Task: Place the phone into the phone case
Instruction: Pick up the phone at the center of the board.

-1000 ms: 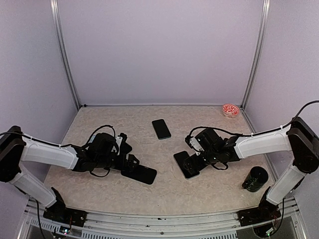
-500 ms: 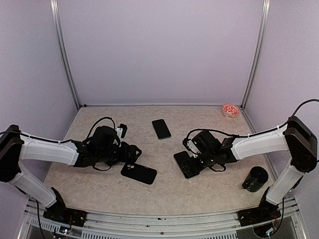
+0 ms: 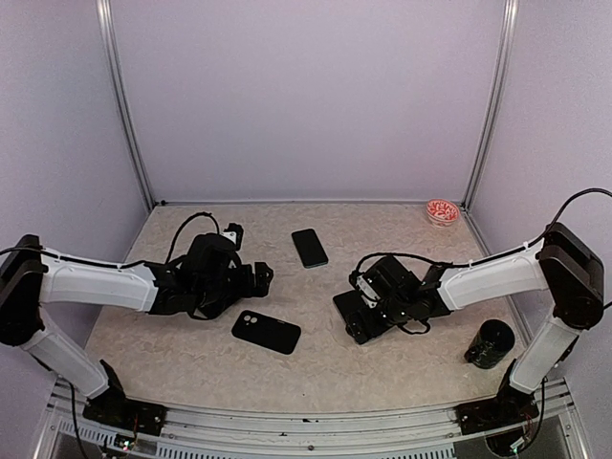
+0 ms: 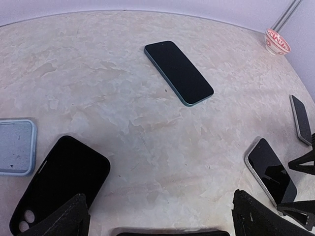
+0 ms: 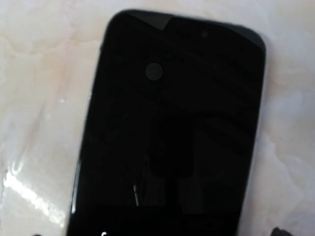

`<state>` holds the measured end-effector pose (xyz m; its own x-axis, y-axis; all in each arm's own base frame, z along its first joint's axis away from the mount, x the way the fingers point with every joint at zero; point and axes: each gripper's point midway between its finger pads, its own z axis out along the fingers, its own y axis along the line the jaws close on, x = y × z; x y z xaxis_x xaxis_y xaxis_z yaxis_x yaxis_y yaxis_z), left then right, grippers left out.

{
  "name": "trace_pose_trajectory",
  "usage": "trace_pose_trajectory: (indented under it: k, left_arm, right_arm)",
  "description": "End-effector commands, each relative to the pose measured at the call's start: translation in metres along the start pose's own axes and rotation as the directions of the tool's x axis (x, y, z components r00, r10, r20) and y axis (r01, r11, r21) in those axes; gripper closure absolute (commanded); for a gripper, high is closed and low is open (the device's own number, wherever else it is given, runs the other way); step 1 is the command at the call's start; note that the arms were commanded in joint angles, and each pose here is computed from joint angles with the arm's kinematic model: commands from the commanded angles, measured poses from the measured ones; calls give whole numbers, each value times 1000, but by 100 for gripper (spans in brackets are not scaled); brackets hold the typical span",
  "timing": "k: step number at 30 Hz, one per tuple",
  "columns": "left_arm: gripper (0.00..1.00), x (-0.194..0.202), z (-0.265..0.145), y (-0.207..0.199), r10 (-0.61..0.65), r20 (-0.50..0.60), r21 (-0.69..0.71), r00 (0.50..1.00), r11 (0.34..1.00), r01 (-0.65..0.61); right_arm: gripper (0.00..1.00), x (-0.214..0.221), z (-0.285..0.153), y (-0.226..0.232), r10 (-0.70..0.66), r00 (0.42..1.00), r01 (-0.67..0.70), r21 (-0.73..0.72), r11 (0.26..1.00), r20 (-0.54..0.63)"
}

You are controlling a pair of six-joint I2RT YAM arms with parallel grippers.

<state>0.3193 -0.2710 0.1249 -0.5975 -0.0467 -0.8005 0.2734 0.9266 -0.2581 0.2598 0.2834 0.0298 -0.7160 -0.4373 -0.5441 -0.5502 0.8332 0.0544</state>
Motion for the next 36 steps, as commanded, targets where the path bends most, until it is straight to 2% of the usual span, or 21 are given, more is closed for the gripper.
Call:
trace_pose_trajectory:
  k: [1, 19, 26, 32, 36]
  left_arm:
    - [1, -6, -3, 16, -28, 41, -110, 999, 993, 32]
    - [1, 3, 5, 21, -80, 14, -140, 997, 987, 81]
    - [1, 2, 7, 19, -93, 14, -134, 996, 987, 94]
    - [1, 1, 10, 22, -134, 7, -120, 991, 984, 134]
    - [1, 1, 11, 22, -154, 2, -102, 988, 983, 154]
  right_arm:
    - [0, -1, 3, 1, 15, 1000, -15, 31, 999, -9]
    - [3, 9, 12, 8, 13, 998, -9, 76, 997, -53]
    - [18, 13, 16, 7, -2, 997, 9, 92, 996, -73]
    - [42, 15, 19, 6, -8, 997, 16, 97, 995, -80]
    - [54, 15, 18, 3, -19, 997, 28, 113, 993, -76]
